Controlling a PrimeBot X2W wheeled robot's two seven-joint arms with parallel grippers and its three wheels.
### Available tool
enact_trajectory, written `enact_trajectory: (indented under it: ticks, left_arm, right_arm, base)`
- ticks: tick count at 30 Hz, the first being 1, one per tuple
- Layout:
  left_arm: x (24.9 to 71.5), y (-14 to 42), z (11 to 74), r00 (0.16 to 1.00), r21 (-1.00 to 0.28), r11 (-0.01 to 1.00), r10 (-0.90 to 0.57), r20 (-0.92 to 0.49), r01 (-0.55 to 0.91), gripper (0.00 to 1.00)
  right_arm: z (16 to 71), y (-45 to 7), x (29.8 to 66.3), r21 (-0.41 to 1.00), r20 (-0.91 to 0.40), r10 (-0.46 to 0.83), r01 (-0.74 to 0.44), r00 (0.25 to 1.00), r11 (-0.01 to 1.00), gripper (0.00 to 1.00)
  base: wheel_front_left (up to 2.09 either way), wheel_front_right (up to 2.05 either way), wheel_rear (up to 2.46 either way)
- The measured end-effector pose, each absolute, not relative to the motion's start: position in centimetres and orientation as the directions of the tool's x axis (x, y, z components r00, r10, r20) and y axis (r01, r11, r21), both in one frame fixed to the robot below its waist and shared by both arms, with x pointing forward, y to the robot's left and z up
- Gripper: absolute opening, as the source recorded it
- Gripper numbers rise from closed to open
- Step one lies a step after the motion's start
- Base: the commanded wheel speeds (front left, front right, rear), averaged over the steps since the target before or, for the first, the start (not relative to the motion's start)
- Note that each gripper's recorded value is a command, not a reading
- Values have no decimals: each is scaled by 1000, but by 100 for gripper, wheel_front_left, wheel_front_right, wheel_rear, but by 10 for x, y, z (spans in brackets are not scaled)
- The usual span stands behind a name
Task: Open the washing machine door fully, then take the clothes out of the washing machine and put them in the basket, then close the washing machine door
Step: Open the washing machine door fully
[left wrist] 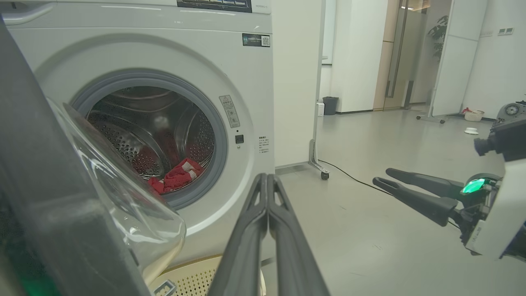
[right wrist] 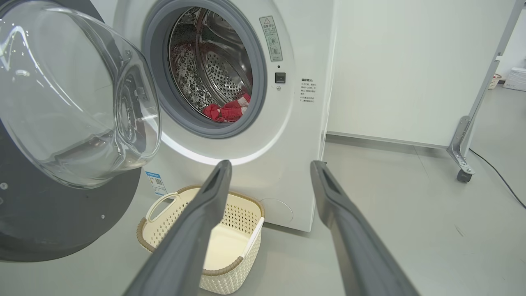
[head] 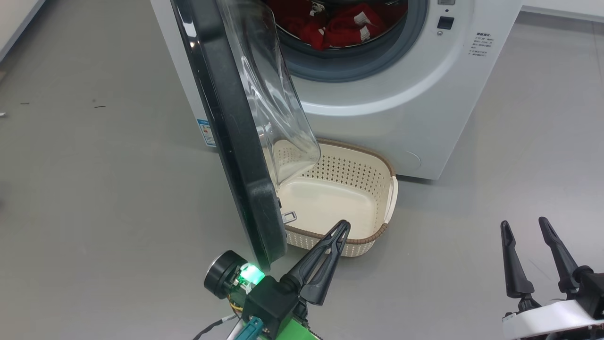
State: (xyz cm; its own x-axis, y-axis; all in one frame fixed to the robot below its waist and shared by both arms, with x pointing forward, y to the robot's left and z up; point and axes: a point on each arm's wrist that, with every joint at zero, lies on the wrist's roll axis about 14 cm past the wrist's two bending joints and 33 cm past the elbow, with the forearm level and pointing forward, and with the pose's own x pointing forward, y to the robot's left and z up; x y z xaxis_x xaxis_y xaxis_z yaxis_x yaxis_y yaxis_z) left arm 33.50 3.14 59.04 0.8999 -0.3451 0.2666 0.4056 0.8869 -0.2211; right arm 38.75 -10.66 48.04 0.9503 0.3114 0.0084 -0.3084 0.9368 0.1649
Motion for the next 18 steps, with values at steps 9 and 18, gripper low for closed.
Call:
enact_trajectory:
  ticks: [9, 18]
  left_arm:
    - [342, 39, 549, 937, -238, 907, -329, 119, 348, 0]
    - [352, 60, 528, 963, -242, 932, -264, 51, 268, 0]
  right_arm:
    - [479, -109, 385, 169, 6, 306, -303, 952, 938, 100]
    - [477, -111, 385, 169, -1, 298, -293, 955, 941, 100]
  base:
    - [0, 0, 0]
    - [0, 0, 0]
